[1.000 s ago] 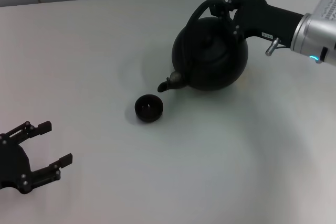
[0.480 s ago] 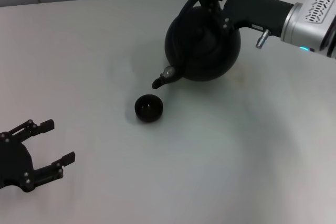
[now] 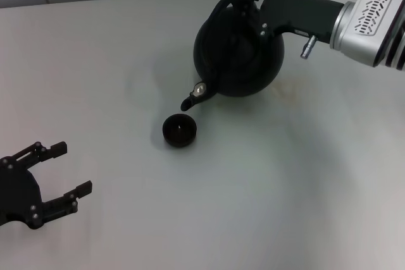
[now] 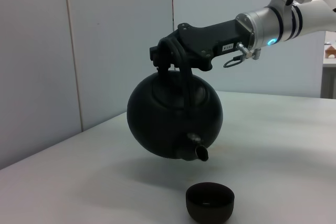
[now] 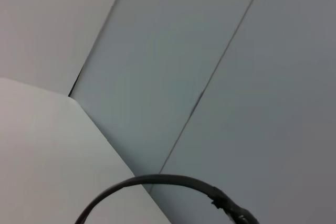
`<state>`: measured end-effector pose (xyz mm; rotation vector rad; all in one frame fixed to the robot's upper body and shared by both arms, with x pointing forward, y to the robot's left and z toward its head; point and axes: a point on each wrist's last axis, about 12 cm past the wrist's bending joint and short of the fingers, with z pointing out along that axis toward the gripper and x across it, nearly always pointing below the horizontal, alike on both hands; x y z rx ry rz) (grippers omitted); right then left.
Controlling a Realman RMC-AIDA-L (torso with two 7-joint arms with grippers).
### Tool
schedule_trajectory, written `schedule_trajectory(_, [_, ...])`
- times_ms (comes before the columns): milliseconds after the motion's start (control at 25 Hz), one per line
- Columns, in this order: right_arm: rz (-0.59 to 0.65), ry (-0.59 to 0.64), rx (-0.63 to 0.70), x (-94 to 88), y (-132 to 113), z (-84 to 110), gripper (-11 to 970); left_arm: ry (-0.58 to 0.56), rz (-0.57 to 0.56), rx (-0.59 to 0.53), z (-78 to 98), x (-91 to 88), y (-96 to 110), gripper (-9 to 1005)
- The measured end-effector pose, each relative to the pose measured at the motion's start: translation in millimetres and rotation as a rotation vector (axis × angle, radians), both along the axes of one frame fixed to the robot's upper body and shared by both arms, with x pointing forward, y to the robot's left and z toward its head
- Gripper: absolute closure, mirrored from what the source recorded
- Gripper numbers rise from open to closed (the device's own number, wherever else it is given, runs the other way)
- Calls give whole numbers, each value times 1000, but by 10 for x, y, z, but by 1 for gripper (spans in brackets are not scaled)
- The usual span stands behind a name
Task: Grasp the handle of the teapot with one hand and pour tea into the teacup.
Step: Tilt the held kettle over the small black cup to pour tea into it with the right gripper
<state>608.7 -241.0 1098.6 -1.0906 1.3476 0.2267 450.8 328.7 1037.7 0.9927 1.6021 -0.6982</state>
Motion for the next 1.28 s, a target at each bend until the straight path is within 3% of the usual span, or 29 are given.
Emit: schedule_trajectory(1280, [79, -151, -125, 19, 153, 9, 877, 1, 2, 0, 1, -1, 5, 183])
